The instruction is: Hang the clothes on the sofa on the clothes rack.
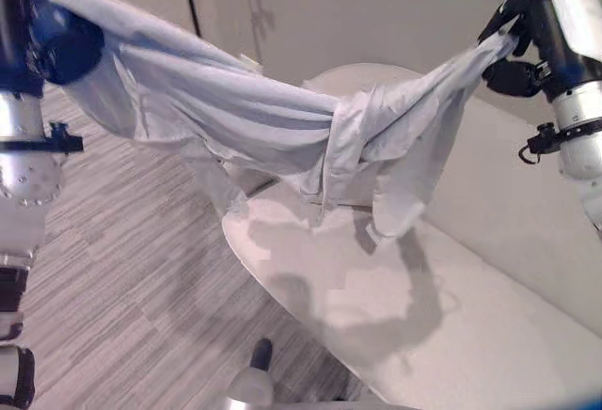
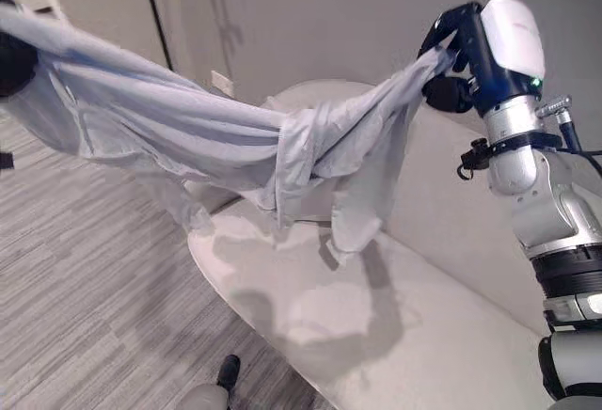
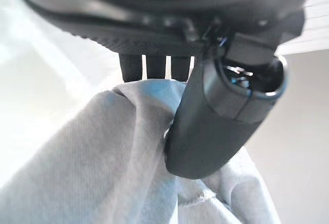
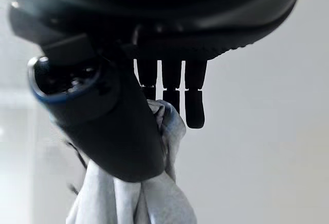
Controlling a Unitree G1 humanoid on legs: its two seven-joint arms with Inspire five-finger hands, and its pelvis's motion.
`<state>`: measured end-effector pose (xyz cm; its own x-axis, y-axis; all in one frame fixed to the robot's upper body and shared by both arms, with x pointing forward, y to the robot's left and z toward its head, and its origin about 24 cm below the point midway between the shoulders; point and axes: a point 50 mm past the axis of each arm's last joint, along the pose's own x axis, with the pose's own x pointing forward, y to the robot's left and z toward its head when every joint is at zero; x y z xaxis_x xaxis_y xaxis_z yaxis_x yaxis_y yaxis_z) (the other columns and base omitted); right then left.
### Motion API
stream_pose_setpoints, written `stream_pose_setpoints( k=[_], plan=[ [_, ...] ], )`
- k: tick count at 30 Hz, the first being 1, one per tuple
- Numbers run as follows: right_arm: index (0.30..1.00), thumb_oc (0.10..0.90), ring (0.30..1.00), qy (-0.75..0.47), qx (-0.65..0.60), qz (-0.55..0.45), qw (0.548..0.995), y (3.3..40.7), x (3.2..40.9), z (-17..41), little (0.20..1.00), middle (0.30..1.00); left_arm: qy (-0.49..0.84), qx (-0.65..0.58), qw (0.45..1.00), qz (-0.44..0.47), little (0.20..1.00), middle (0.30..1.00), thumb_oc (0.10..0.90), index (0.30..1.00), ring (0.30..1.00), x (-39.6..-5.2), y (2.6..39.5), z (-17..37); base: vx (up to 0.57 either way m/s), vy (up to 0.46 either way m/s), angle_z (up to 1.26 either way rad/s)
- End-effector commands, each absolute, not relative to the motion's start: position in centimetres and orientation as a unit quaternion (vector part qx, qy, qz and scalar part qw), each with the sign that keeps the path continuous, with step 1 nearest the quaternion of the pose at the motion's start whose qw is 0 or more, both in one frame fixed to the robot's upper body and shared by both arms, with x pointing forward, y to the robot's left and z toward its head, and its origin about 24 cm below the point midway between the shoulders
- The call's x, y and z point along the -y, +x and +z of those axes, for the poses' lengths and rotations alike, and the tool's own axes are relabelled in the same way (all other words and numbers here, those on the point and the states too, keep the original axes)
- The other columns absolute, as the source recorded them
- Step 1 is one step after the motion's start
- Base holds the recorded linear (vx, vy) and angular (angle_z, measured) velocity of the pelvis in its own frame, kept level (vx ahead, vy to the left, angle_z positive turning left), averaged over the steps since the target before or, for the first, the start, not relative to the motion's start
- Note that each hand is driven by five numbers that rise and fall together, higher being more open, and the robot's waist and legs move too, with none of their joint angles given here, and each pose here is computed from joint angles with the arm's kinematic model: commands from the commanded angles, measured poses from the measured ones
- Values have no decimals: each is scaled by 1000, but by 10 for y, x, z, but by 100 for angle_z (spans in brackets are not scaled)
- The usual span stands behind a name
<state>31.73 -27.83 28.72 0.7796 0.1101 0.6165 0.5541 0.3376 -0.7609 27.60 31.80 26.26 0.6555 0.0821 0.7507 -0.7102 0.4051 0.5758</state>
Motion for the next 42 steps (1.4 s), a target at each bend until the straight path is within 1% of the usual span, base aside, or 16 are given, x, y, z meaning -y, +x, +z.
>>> stream_pose_setpoints(
  k=[1,6,8,12,16,20,22,23,26,29,31,34,36,38,40,42],
  plan=[
    [300,400,300,-533,401,-212,714,297,277,350,300,300,413,406,750,320,300,300,400,300,300,-329,259,306,-248,208,20],
    [300,400,300,-537,382,-201,725,298,280,340,300,300,404,412,762,293,300,300,400,300,300,-316,266,299,-97,272,37],
    [300,400,300,-541,362,-201,732,297,288,329,300,300,394,411,772,283,300,300,400,300,300,-313,270,296,36,395,37],
    [300,400,300,-545,348,-216,731,290,300,322,300,300,393,417,772,275,300,300,400,300,300,-309,273,299,124,455,44],
    [300,400,300,-545,330,-232,735,283,314,314,300,300,388,433,778,239,300,300,400,300,300,-293,280,304,235,590,28],
    [300,400,300,-550,311,-253,733,275,325,307,300,300,400,432,780,212,300,300,400,300,300,-283,285,301,286,707,42],
    [300,400,300,-553,313,-257,728,273,324,310,300,300,408,433,780,194,300,300,400,300,300,-278,283,299,328,783,11],
    [300,400,300,-559,311,-260,724,269,328,313,300,300,407,430,787,175,300,300,400,300,300,-271,287,295,306,609,32],
    [300,400,300,-563,316,-270,714,261,334,325,300,300,399,433,793,155,300,300,400,300,300,-258,297,296,346,554,121],
    [300,400,300,-560,323,-275,711,255,337,330,300,300,389,432,800,149,300,300,400,300,300,-253,301,294,312,215,53],
    [300,400,300,-558,328,-284,707,247,342,335,300,300,358,427,818,141,300,300,400,300,300,-243,308,286,504,218,39],
    [300,400,300,-560,326,-310,696,232,354,337,300,300,349,426,824,133,300,300,400,300,300,-233,313,283,580,70,104],
    [300,400,300,-564,322,-308,695,230,354,335,300,300,350,429,823,128,300,300,400,300,300,-233,310,281,571,19,84],
    [300,400,300,-576,315,-315,685,223,358,335,300,300,340,427,829,117,300,300,400,300,300,-226,309,274,554,-21,-13],
    [300,400,300,-578,298,-317,691,219,364,329,300,300,310,432,842,95,300,300,400,300,300,-212,312,268,652,8,45],
    [300,400,300,-584,307,-315,683,213,362,333,300,300,289,440,847,79,300,300,400,300,300,-202,314,267,407,28,70]
  ],
)
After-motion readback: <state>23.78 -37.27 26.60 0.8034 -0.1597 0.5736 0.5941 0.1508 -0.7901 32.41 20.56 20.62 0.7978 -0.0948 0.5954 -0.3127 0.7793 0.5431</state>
